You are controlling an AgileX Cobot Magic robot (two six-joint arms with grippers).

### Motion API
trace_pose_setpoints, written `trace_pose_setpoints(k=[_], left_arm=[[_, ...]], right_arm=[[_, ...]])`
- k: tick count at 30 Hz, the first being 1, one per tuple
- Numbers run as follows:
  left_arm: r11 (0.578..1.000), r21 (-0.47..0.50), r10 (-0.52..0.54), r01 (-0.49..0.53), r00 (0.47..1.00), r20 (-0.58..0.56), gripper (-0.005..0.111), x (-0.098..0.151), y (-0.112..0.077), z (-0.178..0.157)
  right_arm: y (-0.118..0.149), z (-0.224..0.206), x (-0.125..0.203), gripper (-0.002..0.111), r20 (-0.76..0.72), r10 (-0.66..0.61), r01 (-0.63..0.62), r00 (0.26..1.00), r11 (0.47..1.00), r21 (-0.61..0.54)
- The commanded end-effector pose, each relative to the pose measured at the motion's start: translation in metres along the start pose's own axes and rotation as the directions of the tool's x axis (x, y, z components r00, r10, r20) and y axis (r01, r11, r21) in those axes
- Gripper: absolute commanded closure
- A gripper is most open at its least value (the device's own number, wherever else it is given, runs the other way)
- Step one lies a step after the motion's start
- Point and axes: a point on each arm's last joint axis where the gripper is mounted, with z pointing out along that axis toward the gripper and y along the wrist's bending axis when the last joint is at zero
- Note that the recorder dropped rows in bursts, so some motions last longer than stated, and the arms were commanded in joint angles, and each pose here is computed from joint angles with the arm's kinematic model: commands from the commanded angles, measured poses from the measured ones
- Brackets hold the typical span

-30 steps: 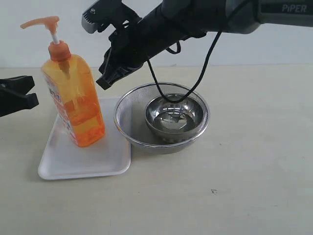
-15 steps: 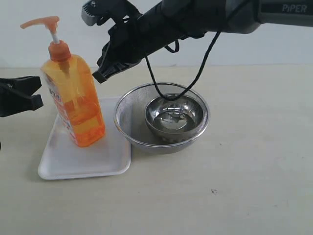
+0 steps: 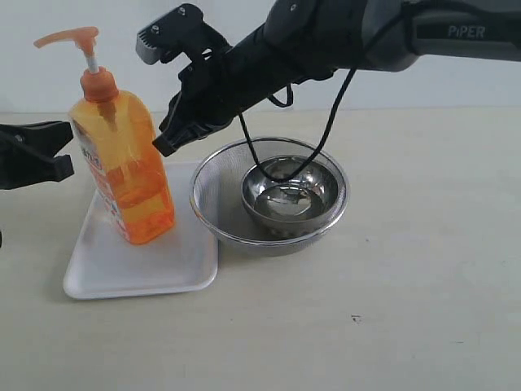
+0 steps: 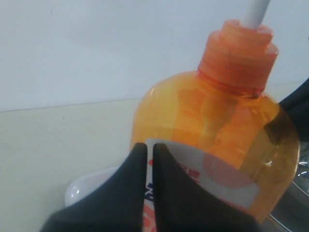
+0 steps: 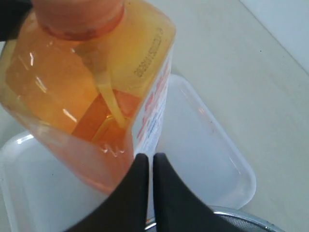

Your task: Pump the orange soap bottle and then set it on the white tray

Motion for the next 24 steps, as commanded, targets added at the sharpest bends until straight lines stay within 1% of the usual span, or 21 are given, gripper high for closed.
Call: trace_pose_setpoints(k=[1,5,9,16,24], left_arm=[[1.0,0.006,-0.003,0.003,1.0,0.007,0.102,-0.0013,0.0005,0.0013],[1.0,0.006,-0.003,0.003,1.0,0.007,0.102,-0.0013,0.0005,0.0013],[1.0,0.006,-0.003,0.003,1.0,0.007,0.102,-0.0013,0.0005,0.0013],[1.0,0.005,0.004,-0.004,1.0,0.021,0.102,-0.006,0.0017,0.0038],[1.0,0.006,-0.003,0.003,1.0,0.007,0.102,-0.0018,0.0026,0.0056]], right_arm=[[-0.0041,-0.0036,-0.0015,0.108,0.011,-0.024,0.024,1.0,1.0,0.006],[-0.003,-0.0037,-0.0028,0.108,0.026,-0.022,0.022,0.999,1.0,-0.006],[0.0013,-0.0038,-0.0025,0.108,0.026,-0.053,0.054,0.998,0.997,-0.053],[0.0025,-0.0039,-0.0027,0.108,0.028,-0.046,0.048,0.999,0.997,-0.065],[0.0054,-0.0041,-0.0015,0.108,0.018,-0.061,0.063,0.998,0.993,-0.098]])
